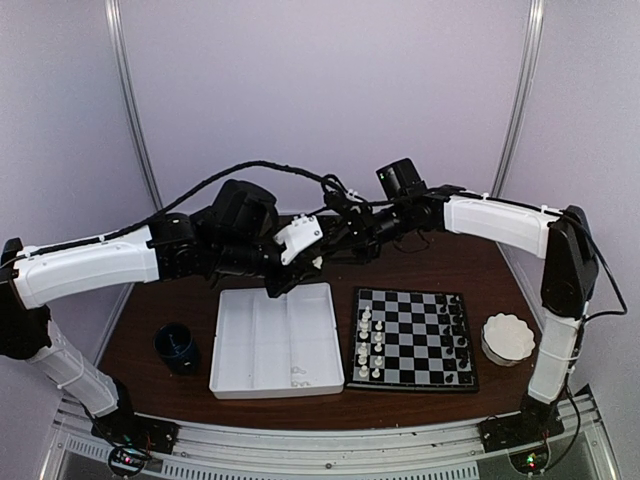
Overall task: Set up the chess pieces on the board
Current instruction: Pass from the left arm to the right
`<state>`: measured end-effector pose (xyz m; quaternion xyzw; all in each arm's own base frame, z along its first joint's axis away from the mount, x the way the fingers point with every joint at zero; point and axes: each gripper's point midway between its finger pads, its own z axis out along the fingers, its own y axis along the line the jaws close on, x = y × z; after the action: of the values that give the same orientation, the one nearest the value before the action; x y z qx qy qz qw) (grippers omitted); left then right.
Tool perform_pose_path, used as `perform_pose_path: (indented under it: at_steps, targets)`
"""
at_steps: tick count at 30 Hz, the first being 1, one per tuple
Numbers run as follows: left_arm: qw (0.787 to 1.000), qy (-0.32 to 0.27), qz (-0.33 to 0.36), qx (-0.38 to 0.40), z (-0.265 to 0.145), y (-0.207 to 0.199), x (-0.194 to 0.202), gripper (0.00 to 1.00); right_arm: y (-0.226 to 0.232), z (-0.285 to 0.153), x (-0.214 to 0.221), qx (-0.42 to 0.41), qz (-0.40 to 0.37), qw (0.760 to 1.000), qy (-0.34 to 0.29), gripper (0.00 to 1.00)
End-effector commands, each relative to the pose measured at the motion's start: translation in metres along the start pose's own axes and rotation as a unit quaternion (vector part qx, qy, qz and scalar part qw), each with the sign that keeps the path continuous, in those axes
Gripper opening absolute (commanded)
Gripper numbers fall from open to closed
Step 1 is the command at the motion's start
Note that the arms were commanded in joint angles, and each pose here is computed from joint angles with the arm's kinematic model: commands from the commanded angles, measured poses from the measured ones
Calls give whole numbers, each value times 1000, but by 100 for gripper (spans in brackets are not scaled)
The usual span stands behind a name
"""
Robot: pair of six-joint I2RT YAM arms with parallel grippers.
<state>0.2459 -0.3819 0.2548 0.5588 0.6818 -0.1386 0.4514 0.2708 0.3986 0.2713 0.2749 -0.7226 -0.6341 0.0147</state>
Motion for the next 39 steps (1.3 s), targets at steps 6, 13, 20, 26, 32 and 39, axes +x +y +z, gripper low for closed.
perform_pose_path:
  at_steps: [6, 13, 20, 26, 32, 39]
  targets:
    - [1000, -13, 4, -21, 0, 9, -14, 30, 27, 8, 7, -27, -28, 999, 12, 36]
    - [1000, -16, 2, -22, 1, 10, -15, 30, 23, 11, 8, -26, -24, 999, 12, 34]
    - [1000, -19, 1, -17, 2, 8, -16, 30, 16, 14, 6, -23, -20, 999, 13, 25]
    - [1000, -21, 1, -14, 2, 7, -17, 30, 9, 16, 5, -14, -17, 1000, 13, 25]
    - [1000, -18, 2, -14, 4, 6, -15, 30, 1, 18, 6, 4, -17, 1000, 16, 27]
    - [1000, -15, 1, -12, 8, 6, -14, 29, -8, 19, 9, 19, -14, 1000, 19, 29]
